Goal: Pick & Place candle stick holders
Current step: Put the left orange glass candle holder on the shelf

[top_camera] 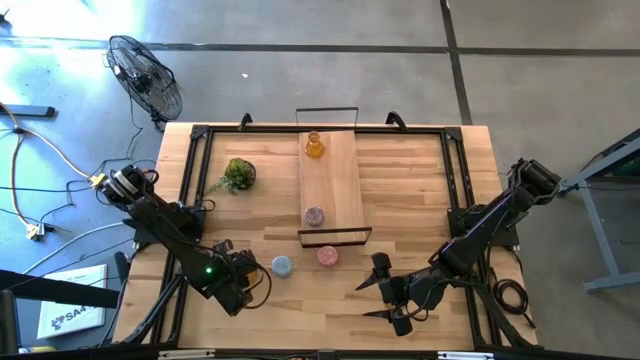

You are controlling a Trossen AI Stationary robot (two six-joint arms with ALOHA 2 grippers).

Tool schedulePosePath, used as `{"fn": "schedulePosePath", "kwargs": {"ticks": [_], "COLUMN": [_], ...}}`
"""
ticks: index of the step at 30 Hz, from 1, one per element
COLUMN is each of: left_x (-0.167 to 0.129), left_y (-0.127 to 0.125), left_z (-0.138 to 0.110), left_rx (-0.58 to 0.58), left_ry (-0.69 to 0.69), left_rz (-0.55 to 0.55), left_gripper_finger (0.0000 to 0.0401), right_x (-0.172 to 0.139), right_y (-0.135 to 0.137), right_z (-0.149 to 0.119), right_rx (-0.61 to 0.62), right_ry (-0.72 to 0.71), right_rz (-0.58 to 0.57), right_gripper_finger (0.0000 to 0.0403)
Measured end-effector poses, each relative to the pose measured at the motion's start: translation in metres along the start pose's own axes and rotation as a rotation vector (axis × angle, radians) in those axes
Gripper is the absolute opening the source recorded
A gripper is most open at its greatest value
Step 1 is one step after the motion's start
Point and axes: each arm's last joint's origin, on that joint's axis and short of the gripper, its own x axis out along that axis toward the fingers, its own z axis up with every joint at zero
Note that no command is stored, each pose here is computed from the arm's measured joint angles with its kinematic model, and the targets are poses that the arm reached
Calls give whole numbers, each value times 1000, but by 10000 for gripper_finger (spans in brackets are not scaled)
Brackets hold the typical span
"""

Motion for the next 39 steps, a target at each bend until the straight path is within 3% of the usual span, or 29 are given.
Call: {"fn": "schedulePosePath", "kwargs": {"ticks": [8, 18, 27, 39], "left_x": [-19, -90, -146, -171], "left_y": [-5, -2, 17, 53], "left_z": [9, 38, 81, 145], "left_rx": [88, 208, 248, 377], "left_ry": [-24, -172, -333, -396], "left_rz": [24, 144, 226, 311], "left_gripper_finger": [151, 151, 151, 151], "right_x": [0, -3, 8, 26], "right_y": [0, 6, 11, 20], "right_z": [0, 0, -6, -17], "right_rx": [46, 75, 109, 187], "right_ry": [-4, -28, -40, -82], "right_rz": [1, -30, -40, -80], "right_gripper_finger": [279, 279, 279, 279]}}
